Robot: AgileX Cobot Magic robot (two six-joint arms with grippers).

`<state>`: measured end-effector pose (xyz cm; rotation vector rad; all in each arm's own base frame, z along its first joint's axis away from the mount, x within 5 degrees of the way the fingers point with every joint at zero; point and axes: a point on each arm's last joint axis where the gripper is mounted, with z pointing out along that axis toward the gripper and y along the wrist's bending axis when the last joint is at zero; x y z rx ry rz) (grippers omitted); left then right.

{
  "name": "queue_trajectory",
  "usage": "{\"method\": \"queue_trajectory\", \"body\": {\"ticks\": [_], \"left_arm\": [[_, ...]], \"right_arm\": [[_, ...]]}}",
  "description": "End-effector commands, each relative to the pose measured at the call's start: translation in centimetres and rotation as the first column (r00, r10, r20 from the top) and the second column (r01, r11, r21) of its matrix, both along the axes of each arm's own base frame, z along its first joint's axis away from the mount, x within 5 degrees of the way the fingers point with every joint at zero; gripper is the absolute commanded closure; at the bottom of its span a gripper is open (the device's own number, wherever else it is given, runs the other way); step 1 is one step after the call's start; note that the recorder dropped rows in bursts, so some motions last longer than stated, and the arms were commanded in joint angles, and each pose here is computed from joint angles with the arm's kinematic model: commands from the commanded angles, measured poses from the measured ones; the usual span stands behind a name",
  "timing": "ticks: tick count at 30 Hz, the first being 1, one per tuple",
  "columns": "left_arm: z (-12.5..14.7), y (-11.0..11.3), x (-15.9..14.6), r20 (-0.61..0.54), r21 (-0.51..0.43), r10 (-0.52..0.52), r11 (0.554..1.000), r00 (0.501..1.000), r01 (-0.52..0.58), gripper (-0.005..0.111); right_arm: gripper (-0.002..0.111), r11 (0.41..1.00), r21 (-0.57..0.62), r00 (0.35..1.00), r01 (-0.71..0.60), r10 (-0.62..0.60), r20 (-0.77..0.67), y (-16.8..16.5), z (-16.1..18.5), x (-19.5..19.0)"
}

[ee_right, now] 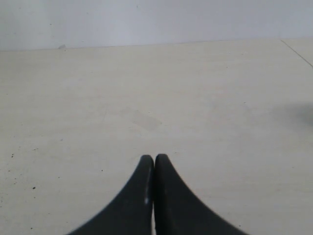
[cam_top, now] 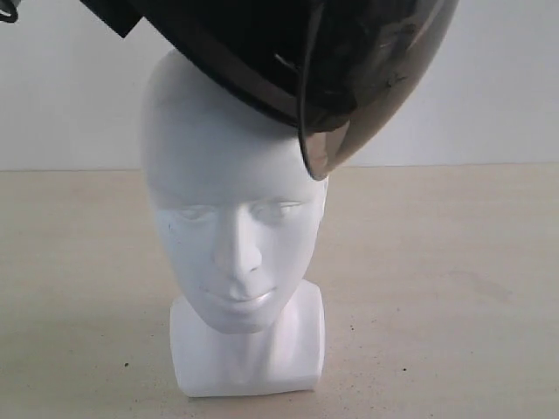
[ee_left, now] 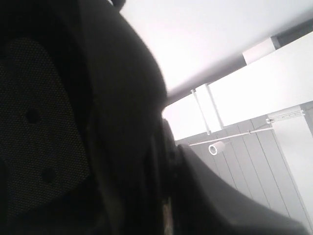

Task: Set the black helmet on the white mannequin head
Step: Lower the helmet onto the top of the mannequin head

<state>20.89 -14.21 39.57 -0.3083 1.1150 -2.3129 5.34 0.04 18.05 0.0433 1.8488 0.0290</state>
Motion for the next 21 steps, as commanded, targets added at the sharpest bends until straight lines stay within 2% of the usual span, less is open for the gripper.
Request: {"method": "queue_trajectory", "body": {"ticks": [1,8,15,21], "left_arm": [[0.9,1.1,-1.1,0.066,-0.07,-0.003,0.998,0.998,0.008,0.102],[-1.5,1.2,-1.1,0.0,-0.033,0.009,0.999,1.0,-0.009,0.102],[-1.5,2.9,-0.1,-0.002,-0.036,0.095,0.995,0.995,-0.095,0.102],[-1.9,2.3,-0.3,0.03,0.031,0.072,0.997,0.997,-0.073,0.102]], "right_arm": [[0.108,1.0,0.0,1.0,-0.004,0.004,0.011,0.0,0.1,0.0],[0.108,1.0,0.0,1.0,-0.004,0.004,0.011,0.0,0.1,0.0],[0.108,1.0,0.0,1.0,-0.004,0.004,0.011,0.0,0.1,0.0],[0.108,1.0,0.0,1.0,-0.004,0.004,0.011,0.0,0.1,0.0]]}}
